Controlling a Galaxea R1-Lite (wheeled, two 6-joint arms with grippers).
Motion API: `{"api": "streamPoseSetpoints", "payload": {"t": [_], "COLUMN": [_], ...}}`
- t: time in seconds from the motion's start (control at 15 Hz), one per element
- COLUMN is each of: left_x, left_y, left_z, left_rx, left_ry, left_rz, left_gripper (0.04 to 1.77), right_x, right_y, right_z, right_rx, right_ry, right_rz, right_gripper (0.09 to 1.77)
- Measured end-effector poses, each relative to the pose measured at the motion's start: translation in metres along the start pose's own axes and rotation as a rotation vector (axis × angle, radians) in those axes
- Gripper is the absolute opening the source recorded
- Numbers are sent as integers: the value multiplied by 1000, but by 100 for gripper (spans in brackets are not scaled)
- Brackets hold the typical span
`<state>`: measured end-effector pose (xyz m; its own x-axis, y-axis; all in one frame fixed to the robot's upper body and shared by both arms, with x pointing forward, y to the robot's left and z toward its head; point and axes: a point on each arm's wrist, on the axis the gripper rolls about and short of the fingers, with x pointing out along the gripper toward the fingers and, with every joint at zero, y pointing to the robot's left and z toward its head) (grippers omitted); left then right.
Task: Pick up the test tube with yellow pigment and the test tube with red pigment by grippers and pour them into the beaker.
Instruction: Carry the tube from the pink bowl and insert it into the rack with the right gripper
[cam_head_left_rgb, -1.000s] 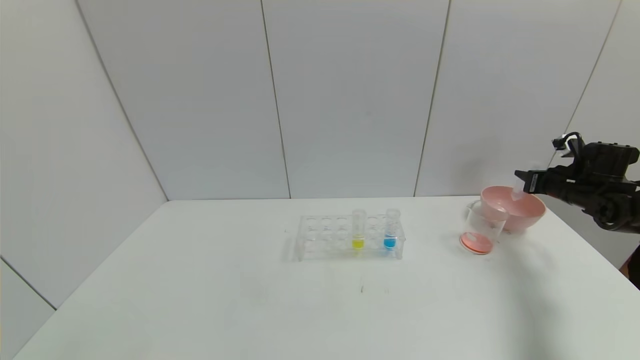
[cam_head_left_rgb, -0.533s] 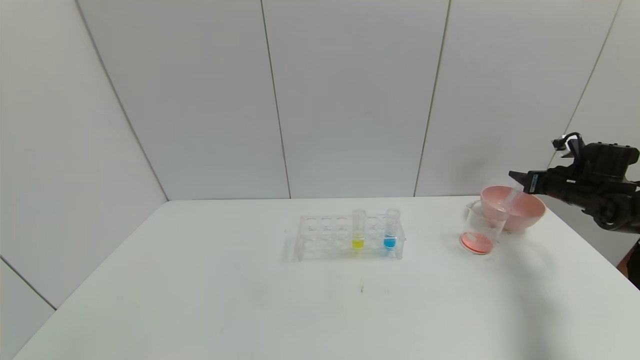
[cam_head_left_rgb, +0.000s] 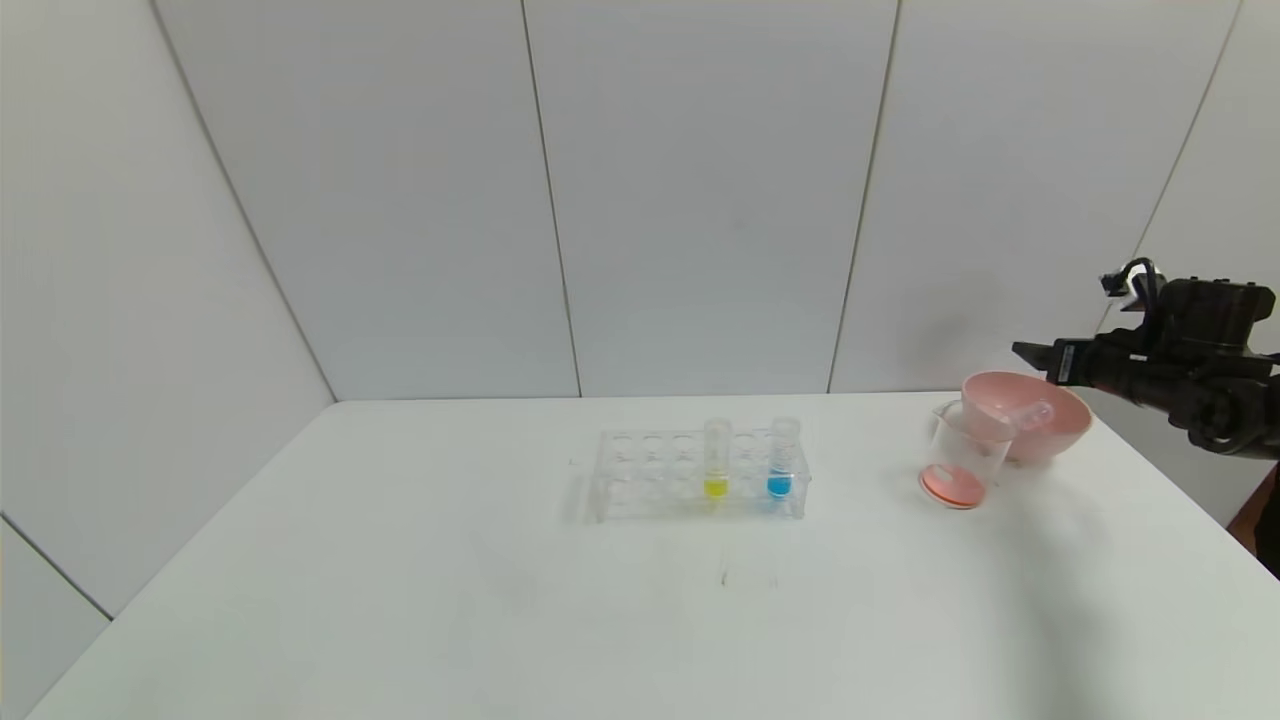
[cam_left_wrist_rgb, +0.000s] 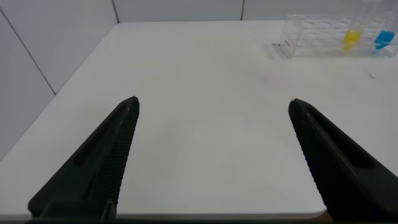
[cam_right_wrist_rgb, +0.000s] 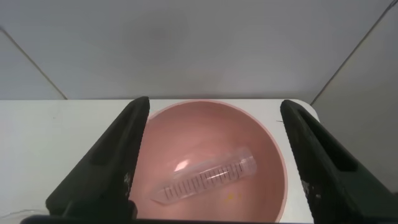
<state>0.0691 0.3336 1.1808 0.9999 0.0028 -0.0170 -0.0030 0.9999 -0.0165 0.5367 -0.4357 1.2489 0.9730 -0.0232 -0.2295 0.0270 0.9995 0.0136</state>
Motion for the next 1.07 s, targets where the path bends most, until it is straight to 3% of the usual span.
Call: {"api": "streamPoseSetpoints", "payload": {"t": [0.27,0.53,1.07], "left_x": [0,0,0], "left_y": [0,0,0], "left_z": [0,0,0], "left_rx": [0,0,0], "left_ry": [0,0,0], "left_rz": [0,0,0], "left_gripper": [172,172,172], "right_x": [-27,-67,-162], "right_y": [26,68,178], "right_z": [24,42,23], "right_rx": [11,36,26], "right_ry": [85,86,129], "right_rz": [-29,-28,66], "right_gripper": [159,164,168]}}
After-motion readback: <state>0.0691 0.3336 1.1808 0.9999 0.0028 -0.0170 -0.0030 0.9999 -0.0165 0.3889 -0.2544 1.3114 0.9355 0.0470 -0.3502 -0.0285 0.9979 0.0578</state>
